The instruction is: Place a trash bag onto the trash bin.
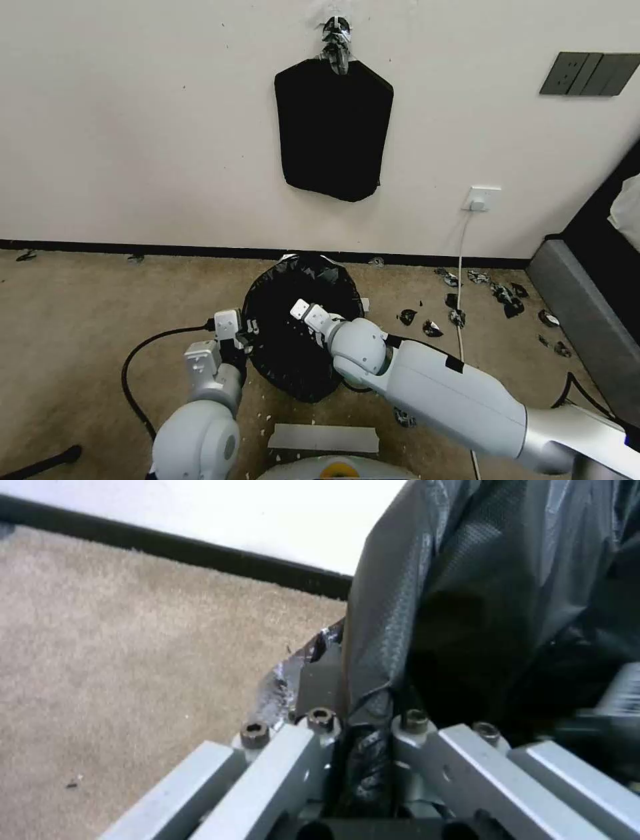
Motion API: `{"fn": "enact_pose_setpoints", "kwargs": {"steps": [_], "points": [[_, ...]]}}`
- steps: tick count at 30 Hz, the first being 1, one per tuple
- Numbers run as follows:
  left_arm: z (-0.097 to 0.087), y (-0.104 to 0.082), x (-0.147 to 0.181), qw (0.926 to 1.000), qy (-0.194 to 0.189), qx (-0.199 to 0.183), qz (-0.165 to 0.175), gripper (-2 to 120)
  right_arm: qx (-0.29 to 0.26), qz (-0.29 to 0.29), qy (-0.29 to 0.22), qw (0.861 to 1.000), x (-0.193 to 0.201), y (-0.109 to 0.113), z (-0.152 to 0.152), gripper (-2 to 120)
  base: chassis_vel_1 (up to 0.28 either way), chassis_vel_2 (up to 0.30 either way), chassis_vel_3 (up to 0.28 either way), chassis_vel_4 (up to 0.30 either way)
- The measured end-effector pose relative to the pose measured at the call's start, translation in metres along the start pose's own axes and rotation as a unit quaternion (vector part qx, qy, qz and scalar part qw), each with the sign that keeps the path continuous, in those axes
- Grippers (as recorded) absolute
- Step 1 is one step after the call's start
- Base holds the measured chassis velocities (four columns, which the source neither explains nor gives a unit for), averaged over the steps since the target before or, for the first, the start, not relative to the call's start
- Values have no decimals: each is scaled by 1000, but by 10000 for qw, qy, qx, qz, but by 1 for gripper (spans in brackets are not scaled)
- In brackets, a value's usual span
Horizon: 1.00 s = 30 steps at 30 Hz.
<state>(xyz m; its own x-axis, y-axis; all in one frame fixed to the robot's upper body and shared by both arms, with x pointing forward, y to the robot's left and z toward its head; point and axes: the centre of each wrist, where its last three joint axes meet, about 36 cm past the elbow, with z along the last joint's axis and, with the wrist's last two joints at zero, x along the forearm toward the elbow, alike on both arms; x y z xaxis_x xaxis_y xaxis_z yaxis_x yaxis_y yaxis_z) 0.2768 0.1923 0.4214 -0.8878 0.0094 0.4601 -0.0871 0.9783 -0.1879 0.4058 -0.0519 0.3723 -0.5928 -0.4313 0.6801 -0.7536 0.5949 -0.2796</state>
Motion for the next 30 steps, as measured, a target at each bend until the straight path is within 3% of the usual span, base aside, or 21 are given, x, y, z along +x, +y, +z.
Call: {"fn": "enact_pose_setpoints", "kwargs": {"steps": [8,11,15,18,21,25,30], "points": [[-5,1,-7,9972,454,585,-77,3,-374,-127,-531,9978,66,-3,2,0,0,0,0,0],[-10,4,-9,9923,703,1017,-22,3,-643,-26,-1185,9909,100,-17,-4,0,0,0,0,0],[-14,6,-10,9877,889,1280,108,3,-832,109,-1725,9814,119,-26,-9,0,0,0,0,0],[-13,8,-14,9826,1150,1435,246,3,-1185,239,-2481,9611,142,-34,-8,10,0,0,0,0],[-7,11,-18,9793,1375,1453,317,3,-1407,284,-2706,9519,150,-31,0,19,0,0,0,0],[1,13,-24,9770,1581,1395,315,3,-1530,322,-2837,9461,154,-30,9,29,0,0,0,0],[16,11,-33,9734,1813,1367,318,3,-1604,311,-2858,9443,149,-31,23,51,0,0,0,0]]}}
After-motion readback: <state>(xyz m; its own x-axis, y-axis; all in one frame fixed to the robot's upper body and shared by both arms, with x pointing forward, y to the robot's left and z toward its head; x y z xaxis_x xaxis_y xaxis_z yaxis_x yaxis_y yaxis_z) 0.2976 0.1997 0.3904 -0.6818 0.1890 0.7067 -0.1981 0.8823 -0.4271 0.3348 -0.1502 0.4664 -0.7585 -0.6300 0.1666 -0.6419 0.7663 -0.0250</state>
